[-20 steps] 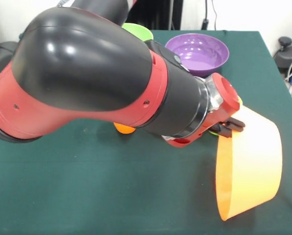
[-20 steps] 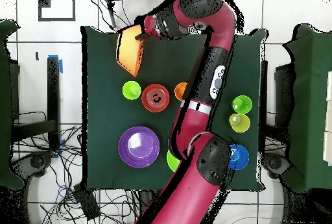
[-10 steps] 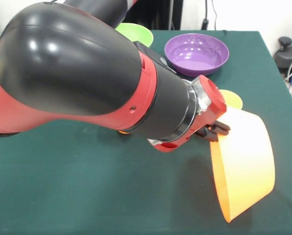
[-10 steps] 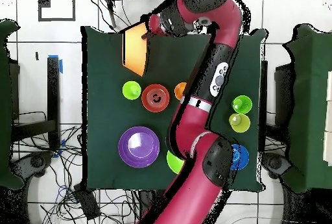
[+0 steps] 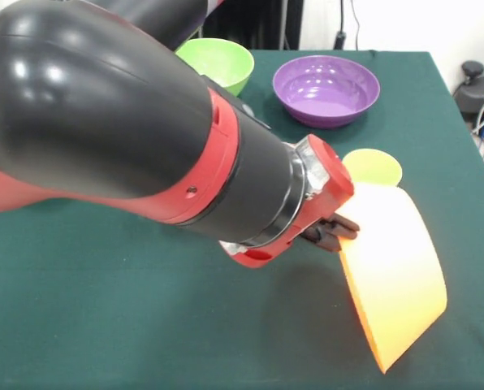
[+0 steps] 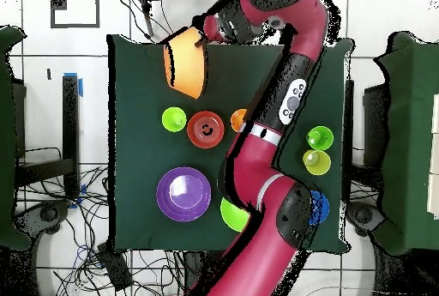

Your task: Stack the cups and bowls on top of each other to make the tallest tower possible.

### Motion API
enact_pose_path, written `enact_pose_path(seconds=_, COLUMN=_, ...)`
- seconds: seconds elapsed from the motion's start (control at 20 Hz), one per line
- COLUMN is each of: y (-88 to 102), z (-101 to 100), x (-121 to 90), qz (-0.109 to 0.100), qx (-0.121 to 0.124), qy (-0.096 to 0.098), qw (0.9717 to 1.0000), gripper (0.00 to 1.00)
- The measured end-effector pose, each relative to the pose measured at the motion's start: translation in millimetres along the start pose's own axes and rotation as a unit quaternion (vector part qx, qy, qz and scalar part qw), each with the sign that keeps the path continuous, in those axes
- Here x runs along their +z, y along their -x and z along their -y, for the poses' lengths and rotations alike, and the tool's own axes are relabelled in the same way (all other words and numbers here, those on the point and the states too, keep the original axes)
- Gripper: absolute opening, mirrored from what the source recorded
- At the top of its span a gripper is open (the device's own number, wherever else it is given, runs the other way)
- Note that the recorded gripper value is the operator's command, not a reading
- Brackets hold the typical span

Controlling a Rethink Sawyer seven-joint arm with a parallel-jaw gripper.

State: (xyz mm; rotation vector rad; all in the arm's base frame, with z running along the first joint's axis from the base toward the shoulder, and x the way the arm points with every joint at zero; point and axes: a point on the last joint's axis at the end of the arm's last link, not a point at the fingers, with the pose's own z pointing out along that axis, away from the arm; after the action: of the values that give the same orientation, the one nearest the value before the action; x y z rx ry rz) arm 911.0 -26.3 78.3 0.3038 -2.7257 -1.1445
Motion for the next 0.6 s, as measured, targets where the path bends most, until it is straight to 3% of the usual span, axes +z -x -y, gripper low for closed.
enact_pose_path(seconds=0.6, y=-5.2, z=28, x=-11, qz=0.007, qx=-0.015, qy=-0.006, qw=0.9998, gripper=0.0)
